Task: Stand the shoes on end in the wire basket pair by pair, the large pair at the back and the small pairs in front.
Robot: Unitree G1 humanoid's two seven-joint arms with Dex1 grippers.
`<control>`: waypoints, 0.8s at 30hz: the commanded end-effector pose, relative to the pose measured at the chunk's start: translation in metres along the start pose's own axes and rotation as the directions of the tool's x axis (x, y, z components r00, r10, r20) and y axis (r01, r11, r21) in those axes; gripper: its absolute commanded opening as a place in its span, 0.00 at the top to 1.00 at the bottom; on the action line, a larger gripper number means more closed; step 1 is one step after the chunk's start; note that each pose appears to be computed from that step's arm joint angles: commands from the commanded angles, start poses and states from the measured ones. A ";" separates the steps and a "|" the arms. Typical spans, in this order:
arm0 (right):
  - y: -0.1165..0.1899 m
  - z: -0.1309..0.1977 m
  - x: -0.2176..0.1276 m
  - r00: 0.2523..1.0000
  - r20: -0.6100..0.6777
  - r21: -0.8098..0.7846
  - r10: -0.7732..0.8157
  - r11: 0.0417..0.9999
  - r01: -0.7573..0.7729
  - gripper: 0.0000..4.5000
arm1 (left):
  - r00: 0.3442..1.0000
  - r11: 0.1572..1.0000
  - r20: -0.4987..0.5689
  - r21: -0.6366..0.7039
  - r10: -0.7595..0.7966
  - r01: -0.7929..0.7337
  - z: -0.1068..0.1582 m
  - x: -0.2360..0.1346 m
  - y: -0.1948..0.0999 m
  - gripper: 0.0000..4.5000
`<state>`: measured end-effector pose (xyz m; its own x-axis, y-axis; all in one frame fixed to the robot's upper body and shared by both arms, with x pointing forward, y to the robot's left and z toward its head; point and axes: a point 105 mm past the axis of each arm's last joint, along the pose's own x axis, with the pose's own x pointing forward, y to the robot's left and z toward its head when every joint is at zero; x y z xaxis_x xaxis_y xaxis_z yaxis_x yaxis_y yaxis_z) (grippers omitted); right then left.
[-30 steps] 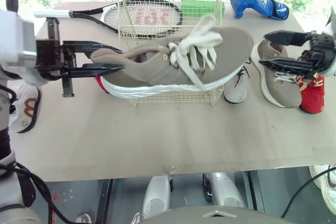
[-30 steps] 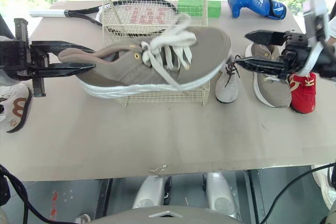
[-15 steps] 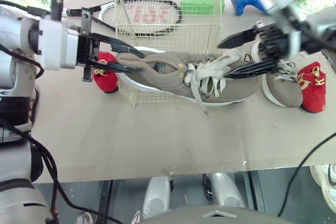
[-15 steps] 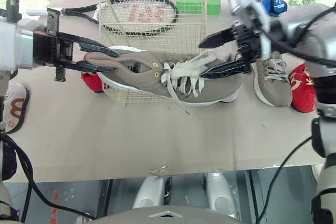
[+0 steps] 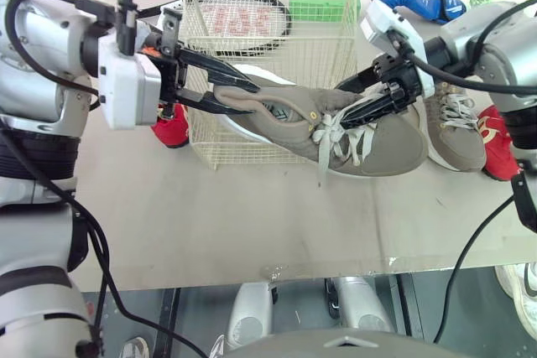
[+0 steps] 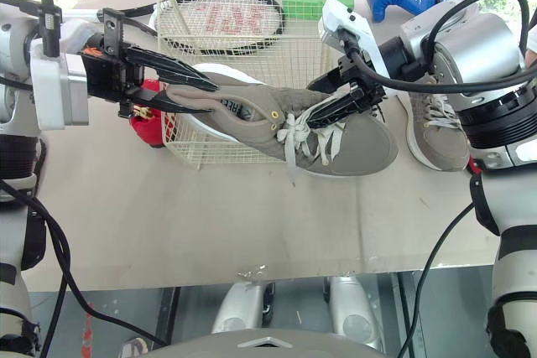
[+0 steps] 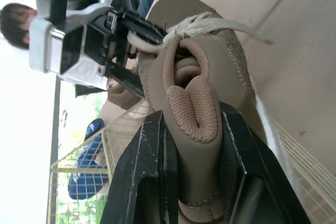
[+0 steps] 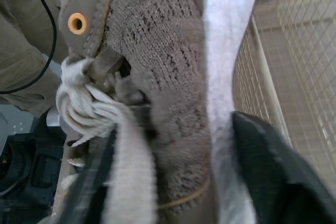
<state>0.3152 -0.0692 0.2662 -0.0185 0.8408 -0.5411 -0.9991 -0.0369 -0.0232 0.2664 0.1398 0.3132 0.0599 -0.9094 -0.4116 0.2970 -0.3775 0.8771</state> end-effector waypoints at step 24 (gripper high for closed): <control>0.001 0.083 -0.077 0.459 0.805 0.184 -0.376 0.894 0.410 0.97 | 0.603 0.107 -0.406 -0.765 0.687 -0.636 0.039 -0.053 -0.058 0.22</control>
<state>0.3104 -0.0797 0.3449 0.2397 0.9209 0.3072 -0.9681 0.2506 0.0040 0.2162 0.2116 0.2872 0.5700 -0.7947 0.2088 0.8058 0.5903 0.0466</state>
